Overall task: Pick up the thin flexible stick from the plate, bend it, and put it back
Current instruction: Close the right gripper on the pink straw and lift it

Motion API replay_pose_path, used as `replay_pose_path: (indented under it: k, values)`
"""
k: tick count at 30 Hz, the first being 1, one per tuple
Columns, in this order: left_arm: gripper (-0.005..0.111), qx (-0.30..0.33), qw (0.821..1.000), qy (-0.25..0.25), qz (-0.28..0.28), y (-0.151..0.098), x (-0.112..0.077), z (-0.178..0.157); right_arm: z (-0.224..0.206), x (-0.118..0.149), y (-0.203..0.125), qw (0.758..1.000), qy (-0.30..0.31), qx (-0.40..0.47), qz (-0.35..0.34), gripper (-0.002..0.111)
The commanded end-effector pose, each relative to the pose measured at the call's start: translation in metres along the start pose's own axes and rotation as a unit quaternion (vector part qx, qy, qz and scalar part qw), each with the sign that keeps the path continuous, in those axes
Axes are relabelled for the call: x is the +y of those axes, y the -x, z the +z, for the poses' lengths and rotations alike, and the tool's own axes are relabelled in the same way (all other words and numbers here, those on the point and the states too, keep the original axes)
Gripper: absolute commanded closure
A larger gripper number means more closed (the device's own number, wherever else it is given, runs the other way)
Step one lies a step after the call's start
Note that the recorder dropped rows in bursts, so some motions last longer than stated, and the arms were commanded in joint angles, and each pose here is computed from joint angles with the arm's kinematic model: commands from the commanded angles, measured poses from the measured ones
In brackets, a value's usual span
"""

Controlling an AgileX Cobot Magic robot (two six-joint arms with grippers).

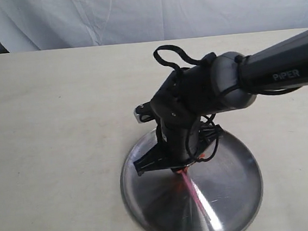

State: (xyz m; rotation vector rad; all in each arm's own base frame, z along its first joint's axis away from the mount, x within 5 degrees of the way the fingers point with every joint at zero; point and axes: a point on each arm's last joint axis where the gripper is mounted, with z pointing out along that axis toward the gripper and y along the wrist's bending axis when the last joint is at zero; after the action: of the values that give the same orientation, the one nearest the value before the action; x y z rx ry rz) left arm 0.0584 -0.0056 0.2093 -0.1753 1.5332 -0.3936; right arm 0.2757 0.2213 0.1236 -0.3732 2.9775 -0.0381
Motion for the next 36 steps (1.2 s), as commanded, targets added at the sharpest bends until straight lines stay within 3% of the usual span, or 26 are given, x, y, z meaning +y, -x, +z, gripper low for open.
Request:
replay_pose_path:
  k: [1, 8, 16, 20, 23, 27, 30, 36]
  values:
    - [0.107, -0.002, 1.000, 0.002, 0.003, 0.001, 0.000, 0.000, -0.030, -0.008, 0.002, 0.999, -0.009, -0.036, -0.022, 0.109]
    - [0.107, -0.002, 1.000, 0.002, 0.003, 0.001, 0.000, 0.000, -0.063, -0.016, 0.002, 0.996, -0.014, -0.080, -0.035, 0.109]
    - [0.107, -0.002, 1.000, 0.002, 0.003, 0.001, 0.000, 0.000, -0.064, -0.022, -0.002, 0.995, -0.035, -0.076, -0.049, 0.109]
    - [0.107, -0.001, 1.000, 0.001, 0.003, 0.001, 0.000, 0.000, -0.061, -0.029, -0.021, 0.995, -0.030, -0.076, -0.053, 0.109]
    - [0.107, -0.001, 1.000, 0.001, 0.003, 0.001, 0.000, 0.000, -0.058, -0.037, -0.053, 0.995, 0.017, -0.097, -0.008, 0.109]
    - [0.107, -0.001, 1.000, 0.001, 0.003, 0.001, 0.000, 0.000, -0.050, -0.027, -0.094, 0.985, 0.099, -0.138, -0.014, 0.109]
    - [0.107, -0.001, 1.000, 0.001, 0.003, 0.001, 0.000, 0.000, -0.050, -0.032, -0.099, 0.985, 0.074, -0.135, -0.077, 0.109]
    - [0.107, -0.001, 1.000, 0.001, 0.003, 0.001, 0.000, 0.000, -0.070, -0.030, -0.099, 0.975, 0.098, -0.177, -0.088, 0.109]
